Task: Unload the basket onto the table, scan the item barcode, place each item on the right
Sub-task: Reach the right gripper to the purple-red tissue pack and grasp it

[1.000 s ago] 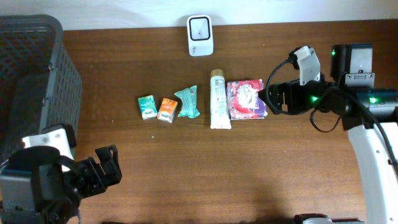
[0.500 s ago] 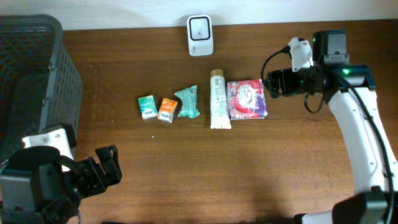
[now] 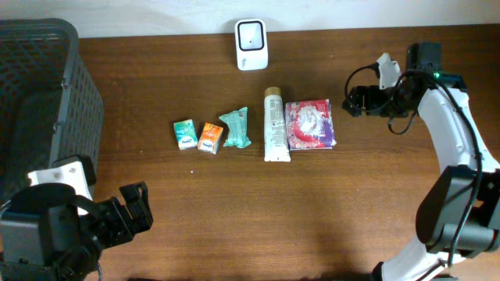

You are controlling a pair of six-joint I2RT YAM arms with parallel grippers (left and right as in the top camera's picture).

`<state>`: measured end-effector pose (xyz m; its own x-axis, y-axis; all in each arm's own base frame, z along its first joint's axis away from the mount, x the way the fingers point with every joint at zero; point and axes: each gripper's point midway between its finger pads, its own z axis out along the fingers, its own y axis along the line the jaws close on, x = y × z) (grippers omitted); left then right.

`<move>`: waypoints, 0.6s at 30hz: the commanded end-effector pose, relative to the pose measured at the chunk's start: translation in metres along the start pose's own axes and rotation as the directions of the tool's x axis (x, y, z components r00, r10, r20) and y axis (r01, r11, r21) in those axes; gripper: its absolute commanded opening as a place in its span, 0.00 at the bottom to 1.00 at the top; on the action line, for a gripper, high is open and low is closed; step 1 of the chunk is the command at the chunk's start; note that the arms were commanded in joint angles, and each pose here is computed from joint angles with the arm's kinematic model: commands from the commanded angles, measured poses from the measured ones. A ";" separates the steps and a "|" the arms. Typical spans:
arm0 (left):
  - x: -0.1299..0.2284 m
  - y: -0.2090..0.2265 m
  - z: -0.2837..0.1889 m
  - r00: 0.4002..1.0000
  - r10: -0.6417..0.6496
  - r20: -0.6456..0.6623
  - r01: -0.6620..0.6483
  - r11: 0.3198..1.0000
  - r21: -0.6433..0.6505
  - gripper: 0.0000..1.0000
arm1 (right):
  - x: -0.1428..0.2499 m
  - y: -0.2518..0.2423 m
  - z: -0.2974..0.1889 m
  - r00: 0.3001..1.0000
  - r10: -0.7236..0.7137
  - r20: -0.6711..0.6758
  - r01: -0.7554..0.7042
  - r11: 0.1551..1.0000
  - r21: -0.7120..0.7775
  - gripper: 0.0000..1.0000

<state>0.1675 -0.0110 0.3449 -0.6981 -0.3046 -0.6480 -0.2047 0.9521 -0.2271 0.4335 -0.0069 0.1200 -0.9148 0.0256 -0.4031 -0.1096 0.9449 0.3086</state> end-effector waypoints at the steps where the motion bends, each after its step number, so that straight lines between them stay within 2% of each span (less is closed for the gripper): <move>1: 0.000 0.002 0.000 1.000 -0.007 0.004 0.007 1.000 -0.011 0.99 | 0.003 0.020 0.020 0.999 0.015 -0.029 -0.020 0.988 -0.155 0.99; 3: 0.000 0.002 0.000 1.000 -0.007 0.004 0.007 1.000 -0.011 0.99 | 0.006 0.028 0.029 0.998 0.029 -0.049 -0.039 0.974 -0.225 0.98; 5: 0.000 0.002 0.000 1.000 -0.007 0.004 0.007 1.000 -0.011 0.99 | 0.010 0.031 0.037 0.997 0.039 -0.069 -0.056 0.963 -0.263 0.93; 18: 0.000 0.002 0.000 1.000 -0.007 0.004 0.007 1.000 -0.011 0.99 | 0.044 0.049 0.081 0.992 -0.002 -0.123 -0.037 0.949 -0.312 0.81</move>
<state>0.1675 -0.0111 0.3449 -0.6981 -0.3050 -0.6478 -0.2047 0.9520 -0.2276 0.4273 0.0554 0.0609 -0.9500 0.0043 -0.3122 -0.1785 0.8129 0.5543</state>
